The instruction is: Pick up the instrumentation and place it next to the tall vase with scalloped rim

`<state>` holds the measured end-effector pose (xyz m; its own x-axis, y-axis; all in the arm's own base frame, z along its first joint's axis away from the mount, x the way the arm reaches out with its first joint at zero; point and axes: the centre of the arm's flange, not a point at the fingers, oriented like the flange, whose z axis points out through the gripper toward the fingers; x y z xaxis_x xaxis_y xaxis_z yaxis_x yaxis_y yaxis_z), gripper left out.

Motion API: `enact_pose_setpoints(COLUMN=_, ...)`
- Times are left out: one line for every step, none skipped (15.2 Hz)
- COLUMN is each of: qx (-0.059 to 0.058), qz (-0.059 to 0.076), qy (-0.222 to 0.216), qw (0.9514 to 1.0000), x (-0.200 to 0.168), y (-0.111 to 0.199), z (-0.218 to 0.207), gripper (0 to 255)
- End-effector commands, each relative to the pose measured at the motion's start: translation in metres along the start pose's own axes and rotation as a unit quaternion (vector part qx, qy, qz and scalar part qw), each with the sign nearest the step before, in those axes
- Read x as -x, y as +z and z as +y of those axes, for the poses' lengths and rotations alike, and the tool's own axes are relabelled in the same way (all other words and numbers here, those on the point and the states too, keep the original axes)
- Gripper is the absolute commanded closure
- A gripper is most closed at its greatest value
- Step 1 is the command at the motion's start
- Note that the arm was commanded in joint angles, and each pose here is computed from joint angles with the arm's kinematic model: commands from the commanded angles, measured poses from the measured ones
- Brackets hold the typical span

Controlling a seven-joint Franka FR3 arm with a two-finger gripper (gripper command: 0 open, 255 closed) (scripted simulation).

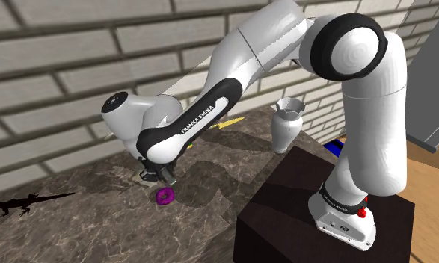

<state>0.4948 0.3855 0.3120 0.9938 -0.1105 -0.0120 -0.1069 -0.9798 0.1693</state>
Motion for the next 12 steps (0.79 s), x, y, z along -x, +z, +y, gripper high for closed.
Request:
enact_pose_setpoints(qx=0.0, qz=0.0, qy=0.0, qw=1.0, x=0.001, y=-0.011, z=0.001, gripper=255)
enact_pose_setpoints(qx=0.0, qz=0.0, qy=0.0, qw=1.0, x=0.001, y=-0.016, z=0.001, gripper=255)
enact_pose_setpoints(qx=0.0, qz=0.0, qy=0.0, qw=1.0, x=0.001, y=-0.021, z=0.002, gripper=255)
enact_pose_setpoints(qx=0.0, qz=0.0, qy=0.0, qw=1.0, x=0.001, y=-0.026, z=0.003, gripper=255)
enact_pose_setpoints(qx=0.0, qz=0.0, qy=0.0, qw=1.0, x=0.001, y=-0.032, z=0.004, gripper=255)
enact_pose_setpoints(qx=0.0, qz=0.0, qy=0.0, qw=1.0, x=0.001, y=-0.037, z=0.005, gripper=255)
enact_pose_setpoints(qx=0.0, qz=0.0, qy=0.0, qw=1.0, x=0.001, y=-0.042, z=0.006, gripper=255)
enact_pose_setpoints(qx=0.0, qz=0.0, qy=0.0, qw=1.0, x=0.001, y=-0.047, z=0.007, gripper=255)
enact_pose_setpoints(qx=0.0, qz=0.0, qy=0.0, qw=1.0, x=0.001, y=-0.052, z=0.008, gripper=255)
enact_pose_setpoints(qx=0.0, qz=0.0, qy=0.0, qw=1.0, x=0.002, y=-0.058, z=0.009, gripper=255)
enact_pose_setpoints(qx=0.0, qz=0.0, qy=0.0, qw=1.0, x=0.002, y=-0.063, z=0.009, gripper=255)
enact_pose_setpoints(qx=0.0, qz=0.0, qy=0.0, qw=1.0, x=0.002, y=-0.068, z=0.01, gripper=255)
